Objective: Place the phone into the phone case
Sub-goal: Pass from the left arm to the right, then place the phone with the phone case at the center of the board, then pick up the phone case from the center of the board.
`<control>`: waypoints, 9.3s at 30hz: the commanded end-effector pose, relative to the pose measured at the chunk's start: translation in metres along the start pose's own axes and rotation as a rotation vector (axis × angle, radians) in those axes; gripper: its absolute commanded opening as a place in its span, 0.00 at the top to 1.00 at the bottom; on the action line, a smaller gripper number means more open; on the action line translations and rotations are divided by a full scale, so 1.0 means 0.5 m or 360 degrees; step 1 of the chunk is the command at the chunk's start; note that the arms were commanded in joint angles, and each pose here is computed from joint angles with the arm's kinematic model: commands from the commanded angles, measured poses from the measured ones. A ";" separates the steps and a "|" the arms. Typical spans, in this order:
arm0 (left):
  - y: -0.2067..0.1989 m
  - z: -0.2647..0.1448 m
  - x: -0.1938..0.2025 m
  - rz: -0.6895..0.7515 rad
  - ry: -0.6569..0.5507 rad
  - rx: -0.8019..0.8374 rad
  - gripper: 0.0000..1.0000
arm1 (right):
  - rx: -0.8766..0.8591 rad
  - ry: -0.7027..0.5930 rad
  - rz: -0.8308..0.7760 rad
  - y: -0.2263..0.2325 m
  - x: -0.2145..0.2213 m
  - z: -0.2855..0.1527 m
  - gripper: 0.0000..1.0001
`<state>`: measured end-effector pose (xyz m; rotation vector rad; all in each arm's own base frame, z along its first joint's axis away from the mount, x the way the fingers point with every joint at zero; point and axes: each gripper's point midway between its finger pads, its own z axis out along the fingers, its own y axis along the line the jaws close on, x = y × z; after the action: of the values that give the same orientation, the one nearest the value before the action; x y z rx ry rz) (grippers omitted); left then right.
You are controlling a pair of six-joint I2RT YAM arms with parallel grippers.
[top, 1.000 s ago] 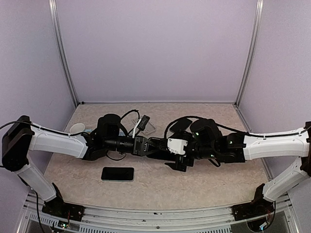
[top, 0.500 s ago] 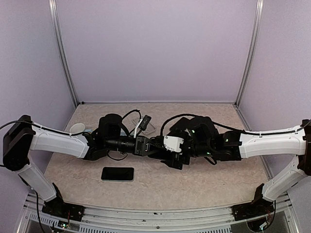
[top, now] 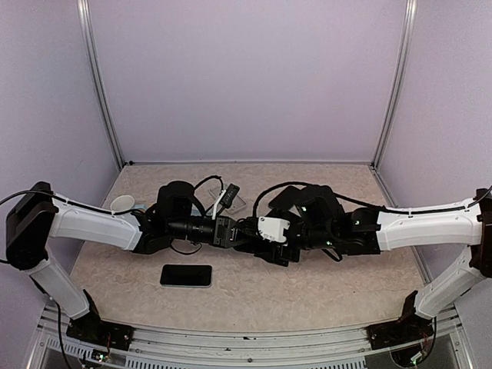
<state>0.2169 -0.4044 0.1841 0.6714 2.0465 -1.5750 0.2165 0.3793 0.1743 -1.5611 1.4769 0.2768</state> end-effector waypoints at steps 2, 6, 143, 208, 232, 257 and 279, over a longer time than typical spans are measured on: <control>-0.040 -0.009 -0.061 0.0081 -0.0146 0.0114 0.88 | -0.0001 -0.0065 0.0027 -0.012 -0.027 -0.001 0.33; -0.034 -0.014 -0.061 0.0067 -0.0156 0.0111 0.74 | 0.0029 -0.0060 0.0029 -0.019 -0.025 -0.005 0.33; 0.168 -0.219 -0.080 -0.0285 -0.0646 -0.0637 0.01 | -0.0036 -0.0040 0.0598 -0.258 0.067 0.067 0.01; 0.556 -0.095 -0.220 -0.0119 -0.0250 -0.1677 0.40 | 0.0245 -0.0026 0.0891 -0.227 0.123 -0.024 0.02; 0.652 -0.108 -0.233 -0.0244 -0.0210 -0.1769 0.45 | 0.0255 -0.0020 0.0862 -0.228 0.119 -0.021 0.02; 0.671 -0.113 -0.213 -0.0237 -0.0153 -0.1820 0.62 | 0.0264 -0.0020 0.0853 -0.230 0.117 -0.022 0.02; 0.632 -0.146 -0.239 -0.0114 -0.0177 -0.1873 0.53 | 0.0245 -0.0011 0.0851 -0.222 0.118 -0.013 0.02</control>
<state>0.5090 -0.2876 0.0268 0.0137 2.4264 -0.2869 0.3261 0.3126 0.1808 -1.0204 1.8712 0.4588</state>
